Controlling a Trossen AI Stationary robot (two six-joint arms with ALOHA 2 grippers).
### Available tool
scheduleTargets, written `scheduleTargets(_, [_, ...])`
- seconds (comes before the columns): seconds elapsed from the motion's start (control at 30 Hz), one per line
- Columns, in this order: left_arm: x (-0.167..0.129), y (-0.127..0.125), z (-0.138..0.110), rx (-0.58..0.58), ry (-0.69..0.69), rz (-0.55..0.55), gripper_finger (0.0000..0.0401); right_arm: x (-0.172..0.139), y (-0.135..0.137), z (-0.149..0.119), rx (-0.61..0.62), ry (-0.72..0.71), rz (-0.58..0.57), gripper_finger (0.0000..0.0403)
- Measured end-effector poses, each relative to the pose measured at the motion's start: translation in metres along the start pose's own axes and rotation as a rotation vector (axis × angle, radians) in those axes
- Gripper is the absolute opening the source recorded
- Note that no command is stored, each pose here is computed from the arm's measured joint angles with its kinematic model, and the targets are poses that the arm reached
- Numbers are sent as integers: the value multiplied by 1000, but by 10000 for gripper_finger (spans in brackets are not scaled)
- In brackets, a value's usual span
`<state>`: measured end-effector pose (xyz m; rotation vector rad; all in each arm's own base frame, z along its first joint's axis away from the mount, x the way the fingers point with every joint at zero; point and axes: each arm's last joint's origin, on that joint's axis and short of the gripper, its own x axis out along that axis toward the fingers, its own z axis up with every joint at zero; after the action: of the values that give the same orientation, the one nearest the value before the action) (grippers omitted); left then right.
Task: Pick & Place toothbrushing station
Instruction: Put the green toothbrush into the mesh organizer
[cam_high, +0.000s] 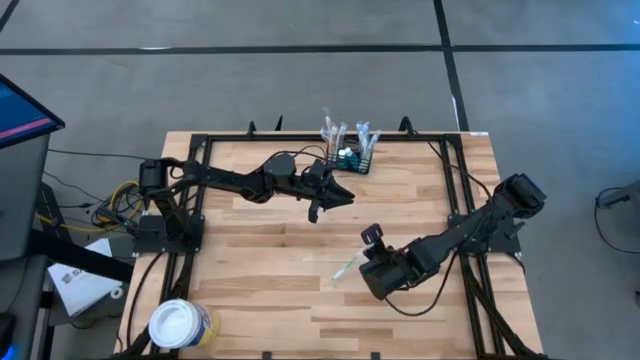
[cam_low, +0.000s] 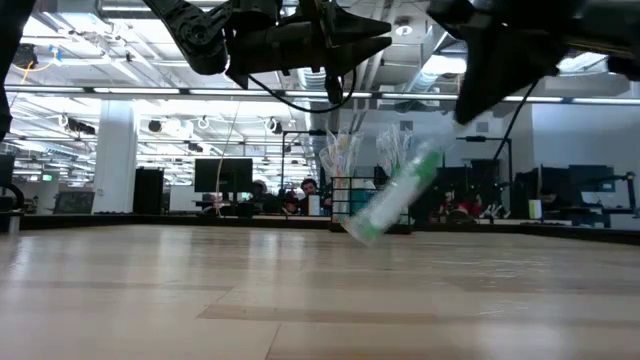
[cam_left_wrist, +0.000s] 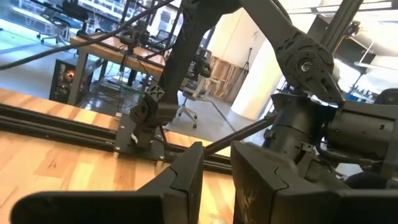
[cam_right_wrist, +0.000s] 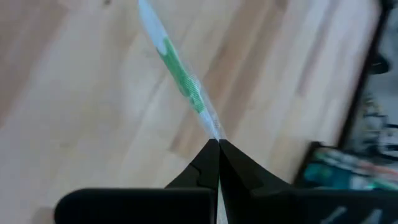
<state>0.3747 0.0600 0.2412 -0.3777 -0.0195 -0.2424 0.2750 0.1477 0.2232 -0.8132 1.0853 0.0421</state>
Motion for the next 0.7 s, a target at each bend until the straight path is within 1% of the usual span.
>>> scheduleTargets(0.17, [0, 0, -1, -12, 7, 3, 77, -3, -10, 4, -48, 7, -92, 0])
scheduleTargets(0.37, [0, 3, -7, -88, 71, 23, 77, -14, -23, 8, -78, 36, -177, 0])
scheduleTargets(0.47, [-1, 2, -10, -126, 111, -5, 77, -20, -30, 12, -96, 33, -221, 0])
scheduleTargets(0.7, [-1, 1, -12, -195, 152, -67, 77, -28, -42, 18, -132, 37, -304, 0])
